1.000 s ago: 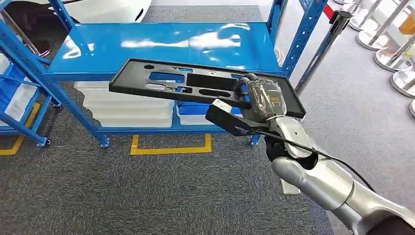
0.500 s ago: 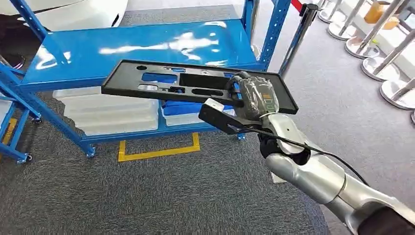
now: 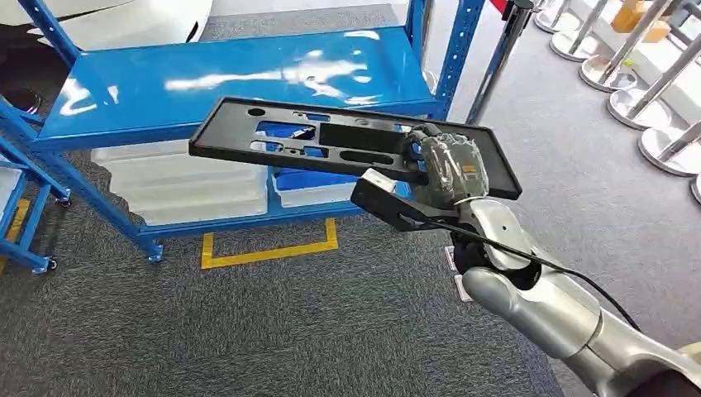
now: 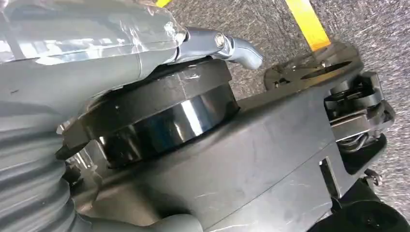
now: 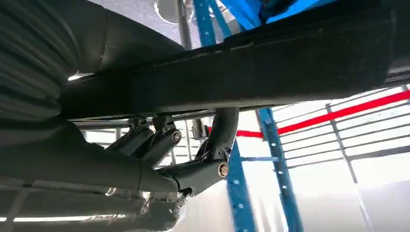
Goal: Take the parts from the cabinet and place them on the table.
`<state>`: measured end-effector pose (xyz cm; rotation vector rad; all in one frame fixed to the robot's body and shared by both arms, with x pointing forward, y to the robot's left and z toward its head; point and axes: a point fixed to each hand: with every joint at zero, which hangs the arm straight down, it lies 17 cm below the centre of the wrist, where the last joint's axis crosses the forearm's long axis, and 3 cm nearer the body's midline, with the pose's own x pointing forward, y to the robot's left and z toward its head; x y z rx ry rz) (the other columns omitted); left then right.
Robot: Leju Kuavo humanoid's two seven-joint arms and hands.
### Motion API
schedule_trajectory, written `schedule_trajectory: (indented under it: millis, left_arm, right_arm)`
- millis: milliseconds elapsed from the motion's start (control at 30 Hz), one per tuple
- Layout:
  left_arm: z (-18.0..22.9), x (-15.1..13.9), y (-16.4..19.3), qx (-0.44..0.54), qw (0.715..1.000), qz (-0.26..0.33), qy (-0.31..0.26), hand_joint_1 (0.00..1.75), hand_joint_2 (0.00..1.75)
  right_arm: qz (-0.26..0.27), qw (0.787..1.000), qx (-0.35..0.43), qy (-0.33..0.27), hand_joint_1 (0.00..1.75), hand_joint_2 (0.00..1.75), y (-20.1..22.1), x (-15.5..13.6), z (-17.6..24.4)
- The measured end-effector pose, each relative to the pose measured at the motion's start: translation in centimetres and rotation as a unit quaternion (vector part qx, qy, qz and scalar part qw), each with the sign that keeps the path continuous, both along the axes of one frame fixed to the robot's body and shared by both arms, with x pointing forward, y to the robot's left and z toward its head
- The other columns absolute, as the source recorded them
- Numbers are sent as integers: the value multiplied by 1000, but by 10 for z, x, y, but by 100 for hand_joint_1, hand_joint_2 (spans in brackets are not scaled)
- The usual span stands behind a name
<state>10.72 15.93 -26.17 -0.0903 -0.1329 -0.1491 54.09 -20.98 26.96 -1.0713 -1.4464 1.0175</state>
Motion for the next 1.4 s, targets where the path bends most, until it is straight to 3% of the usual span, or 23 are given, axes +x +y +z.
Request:
schedule_trajectory:
  millis: [1400]
  left_arm:
    - [0, 1, 3, -4, 1000, -8, -2, 0, 175]
  right_arm:
    - [-7, 1000, 2, -5, 175, 175, -7, -3, 8]
